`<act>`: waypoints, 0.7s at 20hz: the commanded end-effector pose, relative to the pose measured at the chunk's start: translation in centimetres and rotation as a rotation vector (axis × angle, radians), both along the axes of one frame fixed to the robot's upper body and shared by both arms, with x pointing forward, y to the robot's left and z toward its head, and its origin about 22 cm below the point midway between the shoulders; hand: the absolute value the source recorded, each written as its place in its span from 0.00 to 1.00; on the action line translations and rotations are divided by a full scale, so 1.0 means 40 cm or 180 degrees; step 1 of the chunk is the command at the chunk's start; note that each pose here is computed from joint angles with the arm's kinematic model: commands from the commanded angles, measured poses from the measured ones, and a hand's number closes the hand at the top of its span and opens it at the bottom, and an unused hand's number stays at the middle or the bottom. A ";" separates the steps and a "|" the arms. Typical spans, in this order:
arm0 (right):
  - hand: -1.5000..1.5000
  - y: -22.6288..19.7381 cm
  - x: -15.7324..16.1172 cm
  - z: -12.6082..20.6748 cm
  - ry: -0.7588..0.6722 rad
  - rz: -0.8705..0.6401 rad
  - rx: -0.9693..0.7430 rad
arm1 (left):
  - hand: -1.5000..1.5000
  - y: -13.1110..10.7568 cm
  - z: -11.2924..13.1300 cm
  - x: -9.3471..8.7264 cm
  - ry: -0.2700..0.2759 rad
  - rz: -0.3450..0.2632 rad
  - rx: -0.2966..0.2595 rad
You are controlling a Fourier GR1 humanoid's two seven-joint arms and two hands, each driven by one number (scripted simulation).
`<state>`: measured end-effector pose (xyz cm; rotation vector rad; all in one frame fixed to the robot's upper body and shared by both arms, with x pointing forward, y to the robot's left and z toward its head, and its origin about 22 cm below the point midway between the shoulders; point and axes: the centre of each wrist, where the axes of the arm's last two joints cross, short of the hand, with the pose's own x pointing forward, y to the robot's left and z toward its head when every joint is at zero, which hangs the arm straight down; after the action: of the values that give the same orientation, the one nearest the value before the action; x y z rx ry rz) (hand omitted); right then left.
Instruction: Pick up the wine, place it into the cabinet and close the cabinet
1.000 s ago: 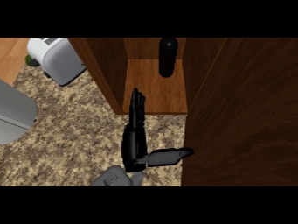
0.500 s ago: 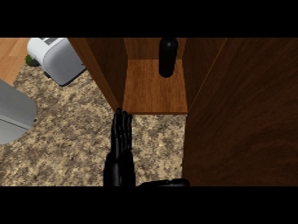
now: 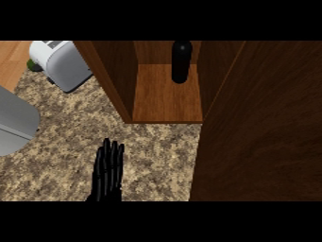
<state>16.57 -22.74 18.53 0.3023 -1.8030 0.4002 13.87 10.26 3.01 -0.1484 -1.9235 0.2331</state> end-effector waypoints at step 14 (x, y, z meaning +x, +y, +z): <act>1.00 0.037 -0.094 -0.003 0.0428 0.0810 0.0243 | 0.00 0.224 0.083 -0.101 -0.0070 -0.0138 0.0068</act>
<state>15.67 -20.98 16.90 0.4533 -1.6578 0.4918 10.94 17.35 5.04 -0.1786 -1.9349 0.1868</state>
